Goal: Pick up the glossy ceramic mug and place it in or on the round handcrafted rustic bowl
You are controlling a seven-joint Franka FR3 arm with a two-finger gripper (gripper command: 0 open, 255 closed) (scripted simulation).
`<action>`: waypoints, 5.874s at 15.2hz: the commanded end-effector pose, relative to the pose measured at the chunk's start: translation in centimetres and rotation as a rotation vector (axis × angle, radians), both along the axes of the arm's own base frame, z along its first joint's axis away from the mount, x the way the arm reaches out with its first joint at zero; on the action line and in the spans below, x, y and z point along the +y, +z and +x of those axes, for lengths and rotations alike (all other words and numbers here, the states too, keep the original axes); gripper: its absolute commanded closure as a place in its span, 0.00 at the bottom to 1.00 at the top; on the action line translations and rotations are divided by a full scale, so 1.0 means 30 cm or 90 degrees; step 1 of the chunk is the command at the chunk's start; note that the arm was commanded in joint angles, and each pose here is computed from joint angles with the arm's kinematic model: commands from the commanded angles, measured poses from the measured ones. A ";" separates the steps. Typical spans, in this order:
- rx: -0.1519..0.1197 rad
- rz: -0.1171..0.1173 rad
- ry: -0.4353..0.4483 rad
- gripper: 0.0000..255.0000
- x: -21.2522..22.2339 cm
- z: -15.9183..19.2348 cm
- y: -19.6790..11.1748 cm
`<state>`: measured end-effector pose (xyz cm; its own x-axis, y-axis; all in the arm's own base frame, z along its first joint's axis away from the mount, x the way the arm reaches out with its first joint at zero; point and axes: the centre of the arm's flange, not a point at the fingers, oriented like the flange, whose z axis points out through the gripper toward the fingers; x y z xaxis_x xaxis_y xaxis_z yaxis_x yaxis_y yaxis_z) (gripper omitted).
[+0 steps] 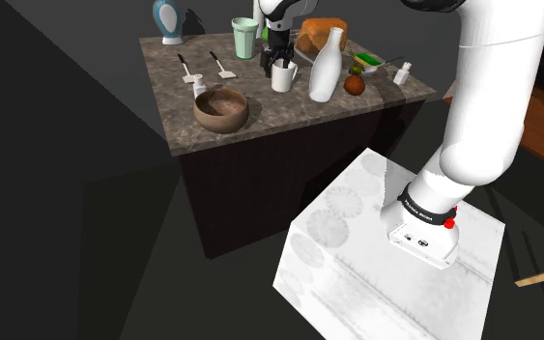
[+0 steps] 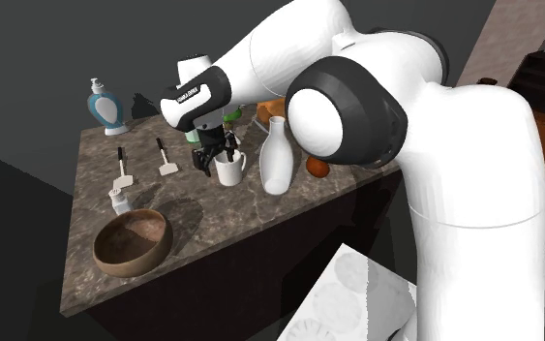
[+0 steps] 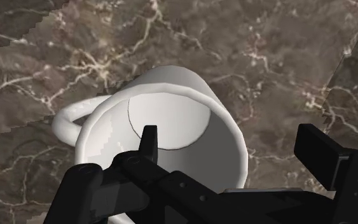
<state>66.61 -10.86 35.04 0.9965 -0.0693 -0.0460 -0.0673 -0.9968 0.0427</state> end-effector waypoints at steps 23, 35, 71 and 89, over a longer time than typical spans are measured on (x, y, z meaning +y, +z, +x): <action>0.000 0.000 0.000 1.00 0.000 0.000 0.229; 0.000 0.000 0.000 1.00 0.000 0.000 0.440; 0.000 0.000 0.000 1.00 1.128 -0.181 0.621; 0.000 0.000 0.000 1.00 1.128 -0.180 0.337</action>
